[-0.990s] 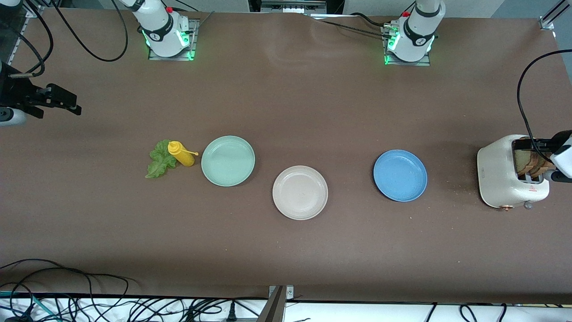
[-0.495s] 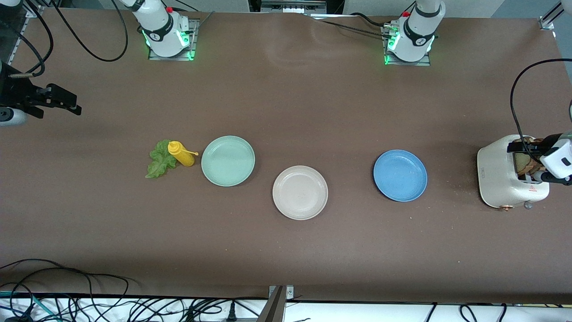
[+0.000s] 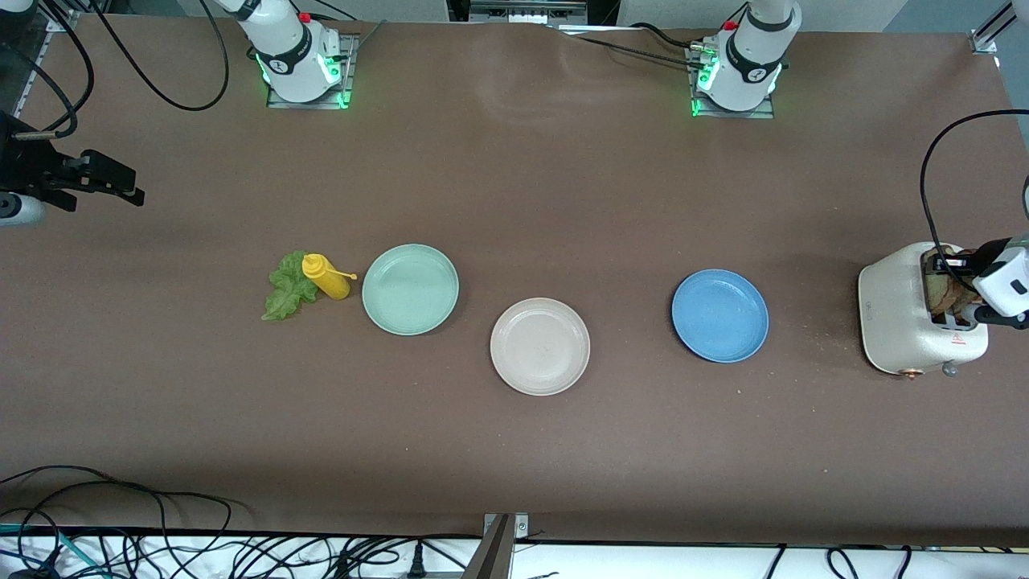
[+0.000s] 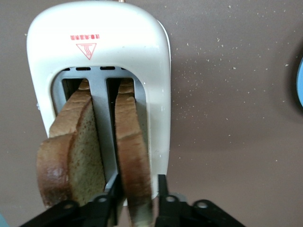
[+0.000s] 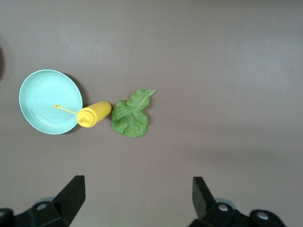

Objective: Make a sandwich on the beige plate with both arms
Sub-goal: 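Reach the left gripper to the toaster and grasp a bread slice, then lift the bread slice with the left gripper and lower onto beige plate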

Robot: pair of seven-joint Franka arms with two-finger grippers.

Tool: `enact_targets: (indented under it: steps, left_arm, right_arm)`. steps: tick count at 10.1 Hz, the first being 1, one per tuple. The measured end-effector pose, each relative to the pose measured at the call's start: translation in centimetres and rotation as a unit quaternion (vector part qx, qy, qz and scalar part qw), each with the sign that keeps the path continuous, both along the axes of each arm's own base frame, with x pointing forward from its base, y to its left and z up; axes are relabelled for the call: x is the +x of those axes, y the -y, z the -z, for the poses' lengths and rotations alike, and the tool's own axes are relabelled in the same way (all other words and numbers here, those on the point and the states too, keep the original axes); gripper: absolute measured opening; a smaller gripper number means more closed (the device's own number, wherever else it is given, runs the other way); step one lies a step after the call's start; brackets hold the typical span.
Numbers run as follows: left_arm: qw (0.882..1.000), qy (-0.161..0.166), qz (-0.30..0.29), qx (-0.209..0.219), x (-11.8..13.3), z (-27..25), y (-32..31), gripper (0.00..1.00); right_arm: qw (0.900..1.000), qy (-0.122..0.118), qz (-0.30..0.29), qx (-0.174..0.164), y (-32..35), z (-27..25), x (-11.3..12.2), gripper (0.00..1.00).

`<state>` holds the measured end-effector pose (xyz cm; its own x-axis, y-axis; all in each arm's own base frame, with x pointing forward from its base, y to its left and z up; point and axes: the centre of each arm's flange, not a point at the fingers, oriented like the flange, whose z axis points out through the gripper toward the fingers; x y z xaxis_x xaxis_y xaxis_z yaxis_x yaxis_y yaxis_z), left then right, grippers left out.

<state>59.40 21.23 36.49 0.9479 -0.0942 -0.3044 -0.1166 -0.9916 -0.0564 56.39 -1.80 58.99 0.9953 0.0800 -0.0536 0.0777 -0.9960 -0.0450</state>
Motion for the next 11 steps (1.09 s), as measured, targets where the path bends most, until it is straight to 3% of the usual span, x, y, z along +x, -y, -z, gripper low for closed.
enact_targets:
  steps: [1, 8, 9, 11]
  left_arm:
    - [1.0, 0.003, 0.004, -0.001, 0.0, -0.3, -0.2, 0.15]
    - [1.0, 0.03, 0.003, 0.002, 1.6, -11.2, 0.8, 0.1]
    - [0.999, 0.036, 0.003, -0.029, 2.1, -11.9, 2.5, 0.1]
    - [0.989, 0.048, -0.004, -0.139, 3.3, -11.6, 8.1, 0.1]
  right_arm:
    - [1.0, 0.0, 0.0, 0.0, 0.0, 0.0, 0.0, 1.0]
    - [1.0, 0.0, -0.002, 0.001, -0.2, 0.0, 0.0, 1.0]
    - [1.0, 0.0, -0.003, 0.001, -0.3, 0.0, 0.0, 1.0]
    - [1.0, 0.0, -0.003, 0.001, -0.3, 0.0, 0.0, 1.0]
